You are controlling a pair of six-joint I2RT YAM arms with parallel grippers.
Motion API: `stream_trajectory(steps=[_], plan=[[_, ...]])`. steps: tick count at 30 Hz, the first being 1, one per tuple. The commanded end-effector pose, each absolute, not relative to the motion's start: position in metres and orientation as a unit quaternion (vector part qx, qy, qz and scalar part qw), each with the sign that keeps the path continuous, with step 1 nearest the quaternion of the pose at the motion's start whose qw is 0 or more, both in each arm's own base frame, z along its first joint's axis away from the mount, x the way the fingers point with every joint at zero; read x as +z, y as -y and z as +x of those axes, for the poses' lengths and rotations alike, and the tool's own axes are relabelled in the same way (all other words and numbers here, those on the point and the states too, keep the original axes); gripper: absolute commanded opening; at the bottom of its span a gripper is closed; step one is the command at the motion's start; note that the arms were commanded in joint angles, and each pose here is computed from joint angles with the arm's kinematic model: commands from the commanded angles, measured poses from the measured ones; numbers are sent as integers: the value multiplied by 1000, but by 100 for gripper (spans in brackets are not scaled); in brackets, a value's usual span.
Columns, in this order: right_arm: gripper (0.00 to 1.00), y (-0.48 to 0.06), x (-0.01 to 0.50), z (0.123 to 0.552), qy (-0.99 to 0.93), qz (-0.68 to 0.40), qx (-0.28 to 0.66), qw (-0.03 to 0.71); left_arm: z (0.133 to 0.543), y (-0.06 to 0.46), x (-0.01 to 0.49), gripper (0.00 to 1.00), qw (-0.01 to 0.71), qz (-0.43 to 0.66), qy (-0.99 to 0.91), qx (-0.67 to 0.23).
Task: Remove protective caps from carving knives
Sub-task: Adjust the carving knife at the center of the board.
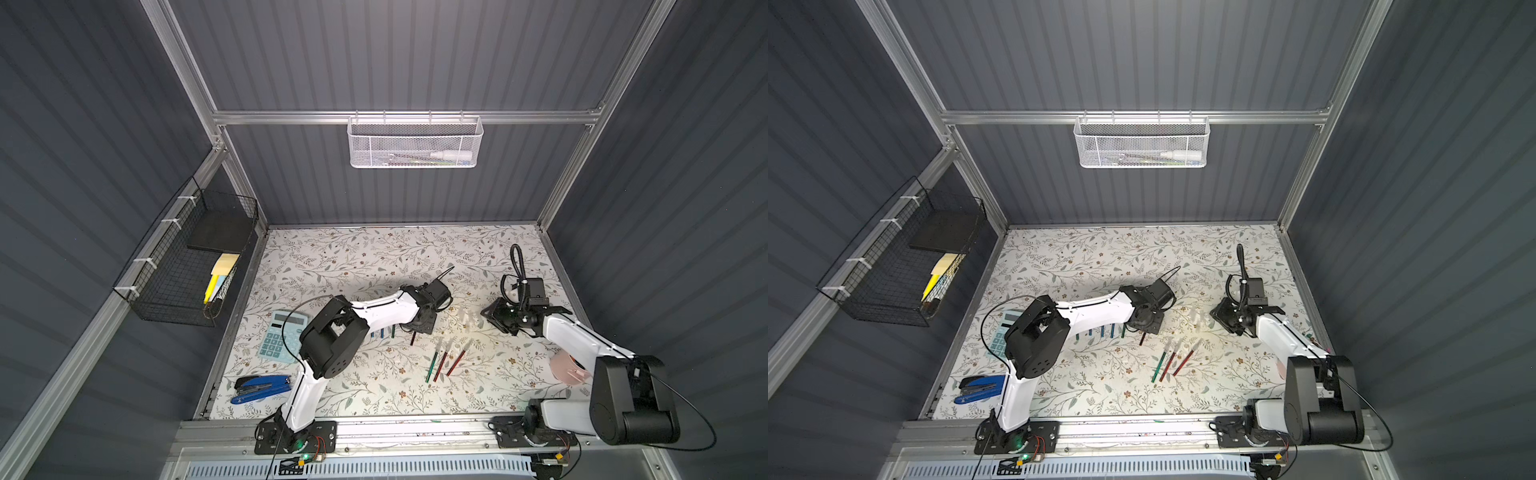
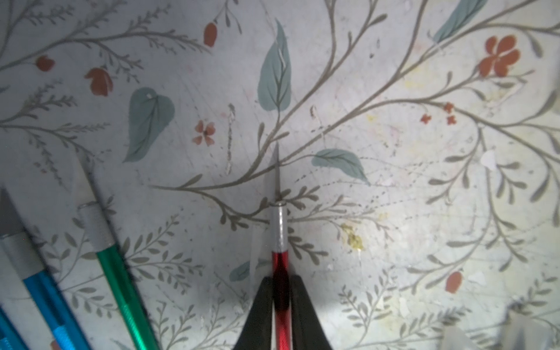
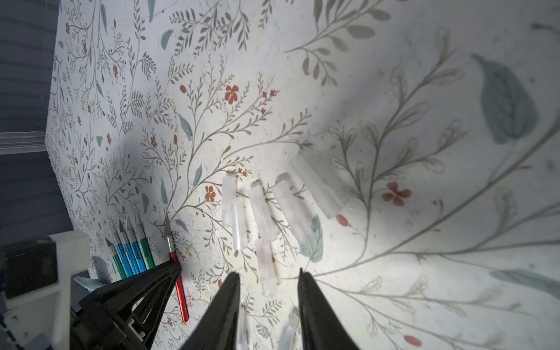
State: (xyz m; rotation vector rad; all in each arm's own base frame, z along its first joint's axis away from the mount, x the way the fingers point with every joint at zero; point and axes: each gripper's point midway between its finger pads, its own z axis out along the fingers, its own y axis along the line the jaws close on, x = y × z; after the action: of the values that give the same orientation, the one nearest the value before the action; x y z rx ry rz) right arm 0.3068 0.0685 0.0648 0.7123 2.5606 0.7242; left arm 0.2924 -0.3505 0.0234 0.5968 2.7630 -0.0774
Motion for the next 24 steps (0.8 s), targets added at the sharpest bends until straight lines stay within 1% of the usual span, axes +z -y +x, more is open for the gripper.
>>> stream_trajectory(steps=[1, 11, 19, 24], plan=[[36, -68, 67, 304, -914, 249, 259, 191, 291, 345, 15, 14, 148, 220, -964, -1], [36, -67, 65, 301, -913, 252, 260, 189, 296, 330, 9, 11, 148, 210, -966, 18], [36, -66, 64, 301, -913, 253, 259, 188, 315, 311, 19, 10, 159, 173, -972, -1], [36, -67, 65, 301, -913, 252, 262, 187, 320, 306, 17, 10, 153, 159, -975, -16]])
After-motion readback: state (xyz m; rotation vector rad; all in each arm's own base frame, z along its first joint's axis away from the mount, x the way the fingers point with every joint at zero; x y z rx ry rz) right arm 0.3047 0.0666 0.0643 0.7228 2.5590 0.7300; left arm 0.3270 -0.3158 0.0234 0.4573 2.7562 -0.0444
